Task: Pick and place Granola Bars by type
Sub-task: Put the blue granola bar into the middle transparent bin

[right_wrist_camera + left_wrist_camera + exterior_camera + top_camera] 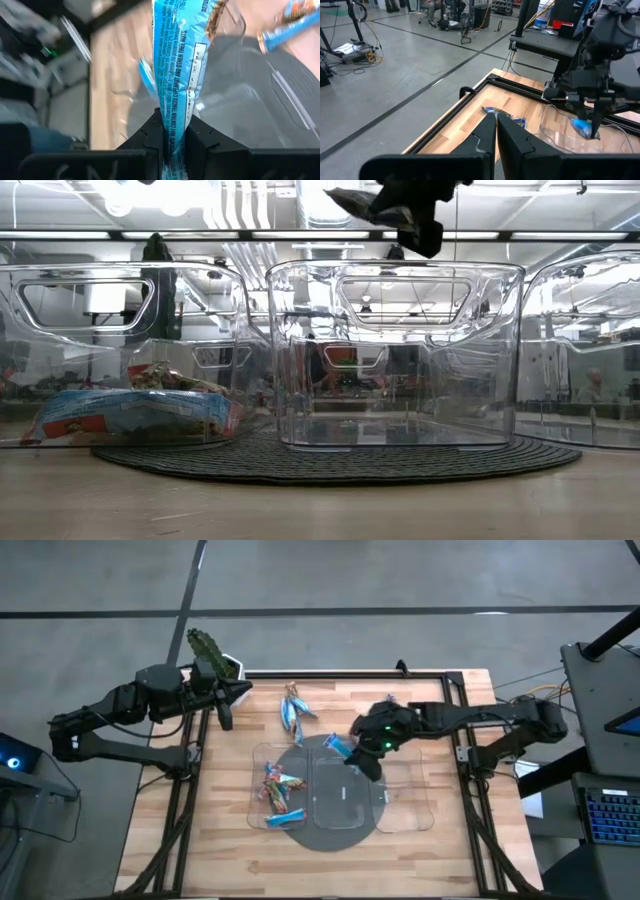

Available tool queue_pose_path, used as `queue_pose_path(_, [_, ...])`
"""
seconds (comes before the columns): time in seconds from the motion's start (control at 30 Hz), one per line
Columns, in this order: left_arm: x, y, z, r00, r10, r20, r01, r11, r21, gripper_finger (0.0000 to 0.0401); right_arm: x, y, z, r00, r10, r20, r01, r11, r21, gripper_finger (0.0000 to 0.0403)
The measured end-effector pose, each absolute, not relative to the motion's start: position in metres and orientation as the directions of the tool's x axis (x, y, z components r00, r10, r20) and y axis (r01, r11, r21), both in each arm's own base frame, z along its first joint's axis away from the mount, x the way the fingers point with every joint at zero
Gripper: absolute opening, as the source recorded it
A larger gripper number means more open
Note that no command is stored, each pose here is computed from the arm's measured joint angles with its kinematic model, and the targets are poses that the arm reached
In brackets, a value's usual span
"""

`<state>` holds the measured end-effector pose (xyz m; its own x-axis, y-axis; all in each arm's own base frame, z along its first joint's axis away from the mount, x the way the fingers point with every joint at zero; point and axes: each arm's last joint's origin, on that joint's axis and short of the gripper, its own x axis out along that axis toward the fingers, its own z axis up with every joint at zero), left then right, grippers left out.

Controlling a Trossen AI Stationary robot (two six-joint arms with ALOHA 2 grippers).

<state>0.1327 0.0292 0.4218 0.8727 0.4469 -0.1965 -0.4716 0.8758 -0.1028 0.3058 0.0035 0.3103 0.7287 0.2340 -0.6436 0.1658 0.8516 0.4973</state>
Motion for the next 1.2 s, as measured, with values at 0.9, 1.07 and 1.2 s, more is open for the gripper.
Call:
queue_pose_path(0.9, [0.133,0.029,0.421,0.871,0.446,-0.207,-0.467,0.882,-0.062,0.0,0.362,0.024,0.271,0.461,0.258,-0.849,0.251,0.88,0.404,0.0111])
queue_pose_path(1.07, [0.133,0.029,0.421,0.871,0.446,-0.206,-0.467,0.882,-0.061,0.0,0.362,0.024,0.271,0.464,0.255,-0.848,0.254,0.879,0.403,0.0162])
queue_pose_path(1.2, [0.133,0.029,0.421,0.871,0.446,-0.206,-0.467,0.882,-0.061,0.0,0.362,0.024,0.271,0.469,0.254,-0.846,0.252,0.879,0.404,0.0186])
